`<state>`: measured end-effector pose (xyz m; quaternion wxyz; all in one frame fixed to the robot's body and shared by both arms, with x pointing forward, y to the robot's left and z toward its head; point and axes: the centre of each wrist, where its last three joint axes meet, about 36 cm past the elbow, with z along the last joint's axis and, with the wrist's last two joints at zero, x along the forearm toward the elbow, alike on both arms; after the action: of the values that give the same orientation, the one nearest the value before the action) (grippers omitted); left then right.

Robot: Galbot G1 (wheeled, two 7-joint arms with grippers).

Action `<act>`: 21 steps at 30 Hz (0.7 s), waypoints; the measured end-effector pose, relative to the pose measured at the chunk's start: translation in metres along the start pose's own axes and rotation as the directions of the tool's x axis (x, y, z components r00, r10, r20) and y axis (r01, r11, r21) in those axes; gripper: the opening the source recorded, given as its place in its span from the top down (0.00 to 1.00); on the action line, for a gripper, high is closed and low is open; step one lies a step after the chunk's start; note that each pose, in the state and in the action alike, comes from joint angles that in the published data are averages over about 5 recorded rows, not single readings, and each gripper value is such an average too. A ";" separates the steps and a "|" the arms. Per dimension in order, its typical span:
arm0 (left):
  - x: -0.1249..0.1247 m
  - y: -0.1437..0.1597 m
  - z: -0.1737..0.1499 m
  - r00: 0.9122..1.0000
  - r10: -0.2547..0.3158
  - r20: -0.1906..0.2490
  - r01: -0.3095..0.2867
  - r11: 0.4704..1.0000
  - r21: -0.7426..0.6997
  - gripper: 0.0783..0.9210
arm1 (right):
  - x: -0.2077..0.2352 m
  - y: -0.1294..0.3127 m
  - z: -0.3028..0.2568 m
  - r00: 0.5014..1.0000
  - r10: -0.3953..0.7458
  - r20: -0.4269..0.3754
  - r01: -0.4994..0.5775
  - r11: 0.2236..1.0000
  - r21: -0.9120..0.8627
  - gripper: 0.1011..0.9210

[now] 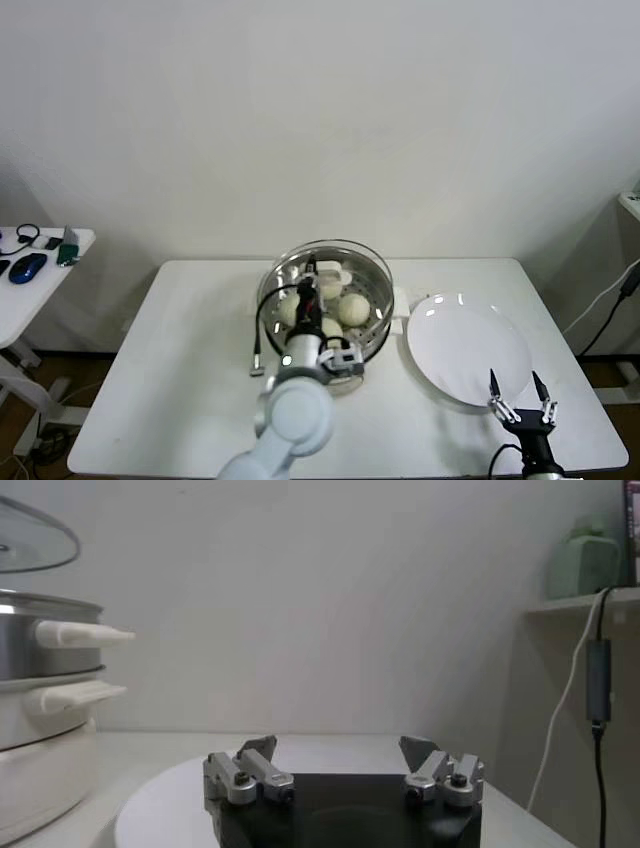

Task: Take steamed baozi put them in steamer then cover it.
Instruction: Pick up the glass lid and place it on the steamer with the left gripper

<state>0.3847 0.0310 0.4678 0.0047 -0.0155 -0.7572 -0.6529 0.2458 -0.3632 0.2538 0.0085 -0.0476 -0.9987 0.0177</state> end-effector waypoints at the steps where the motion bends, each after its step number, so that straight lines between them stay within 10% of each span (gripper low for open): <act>1: -0.001 -0.001 -0.006 1.000 -0.002 0.002 0.002 1.000 0.000 0.92 | 0.000 0.000 0.001 1.000 0.001 0.000 -0.001 1.000 -0.002 0.12; 21: -0.015 -0.034 -0.013 0.999 -0.004 -0.037 0.001 0.997 -0.072 0.92 | 0.005 -0.002 0.007 1.000 0.013 -0.001 -0.013 1.000 -0.014 0.12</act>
<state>0.3983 0.0127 0.4362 0.0174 -0.0024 -0.7331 -0.6799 0.2411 -0.3647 0.2465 0.0082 -0.0543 -0.9984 0.0108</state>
